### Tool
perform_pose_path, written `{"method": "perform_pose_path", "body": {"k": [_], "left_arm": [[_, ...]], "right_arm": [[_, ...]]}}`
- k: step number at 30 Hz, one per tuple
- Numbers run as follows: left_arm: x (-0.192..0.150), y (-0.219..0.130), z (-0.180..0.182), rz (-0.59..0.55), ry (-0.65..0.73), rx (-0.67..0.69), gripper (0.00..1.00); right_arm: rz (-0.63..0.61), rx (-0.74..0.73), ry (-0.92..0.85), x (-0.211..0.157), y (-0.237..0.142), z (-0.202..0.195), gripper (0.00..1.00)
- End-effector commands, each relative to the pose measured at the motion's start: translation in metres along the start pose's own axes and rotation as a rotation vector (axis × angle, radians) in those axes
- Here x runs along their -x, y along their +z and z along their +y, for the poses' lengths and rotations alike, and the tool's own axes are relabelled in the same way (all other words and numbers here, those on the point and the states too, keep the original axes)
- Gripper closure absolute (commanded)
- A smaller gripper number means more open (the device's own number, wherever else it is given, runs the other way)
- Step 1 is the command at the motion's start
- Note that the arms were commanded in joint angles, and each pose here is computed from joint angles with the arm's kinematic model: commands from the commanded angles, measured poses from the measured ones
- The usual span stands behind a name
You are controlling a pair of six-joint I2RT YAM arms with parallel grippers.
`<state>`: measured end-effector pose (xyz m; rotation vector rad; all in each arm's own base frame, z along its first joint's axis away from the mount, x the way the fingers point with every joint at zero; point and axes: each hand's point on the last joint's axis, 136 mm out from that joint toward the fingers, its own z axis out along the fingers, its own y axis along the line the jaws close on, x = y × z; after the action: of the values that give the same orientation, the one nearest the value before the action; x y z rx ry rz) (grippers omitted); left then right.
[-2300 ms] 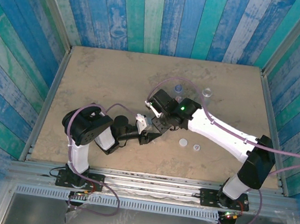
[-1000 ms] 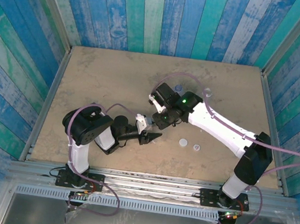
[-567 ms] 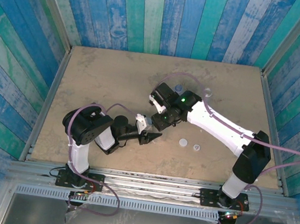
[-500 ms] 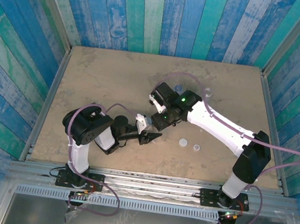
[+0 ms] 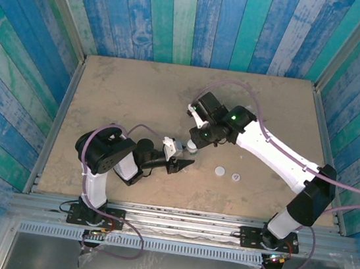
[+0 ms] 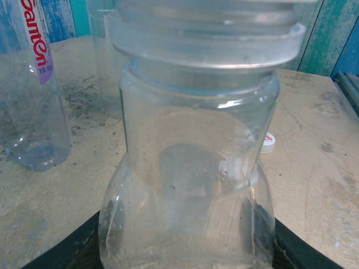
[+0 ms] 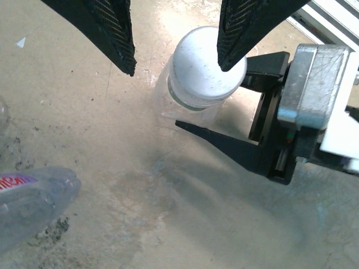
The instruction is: Screw on the bottle caps
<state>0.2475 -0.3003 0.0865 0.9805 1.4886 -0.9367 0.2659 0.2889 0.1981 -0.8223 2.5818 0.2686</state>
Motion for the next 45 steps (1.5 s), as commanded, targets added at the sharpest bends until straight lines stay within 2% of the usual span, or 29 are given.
{"method": "perform_pose_path", "body": {"k": [1, 13, 19, 25, 39, 45], "left_arm": [[-0.027, -0.003, -0.003, 0.075, -0.056, -0.010, 0.45], [-0.027, -0.002, -0.003, 0.079, -0.057, -0.014, 0.45], [-0.026, -0.002, -0.003, 0.077, -0.057, -0.013, 0.46], [-0.026, -0.002, 0.000, 0.075, -0.065, 0.004, 0.47], [-0.027, -0.002, 0.001, 0.076, -0.072, -0.002, 0.48], [-0.026, -0.002, 0.000, 0.076, -0.068, -0.006, 0.48]], "right_arm": [[0.038, 0.010, 0.001, -0.008, 0.010, 0.001, 0.59], [0.105, 0.012, 0.001, -0.027, 0.026, 0.000, 0.69], [0.115, 0.094, 0.043, -0.032, 0.028, 0.006, 0.70], [0.111, 0.174, 0.085, -0.038, 0.027, 0.012, 0.82], [0.142, 0.251, 0.110, -0.068, 0.016, 0.019, 0.83], [0.080, 0.250, 0.105, -0.060, 0.001, 0.017, 0.78]]}}
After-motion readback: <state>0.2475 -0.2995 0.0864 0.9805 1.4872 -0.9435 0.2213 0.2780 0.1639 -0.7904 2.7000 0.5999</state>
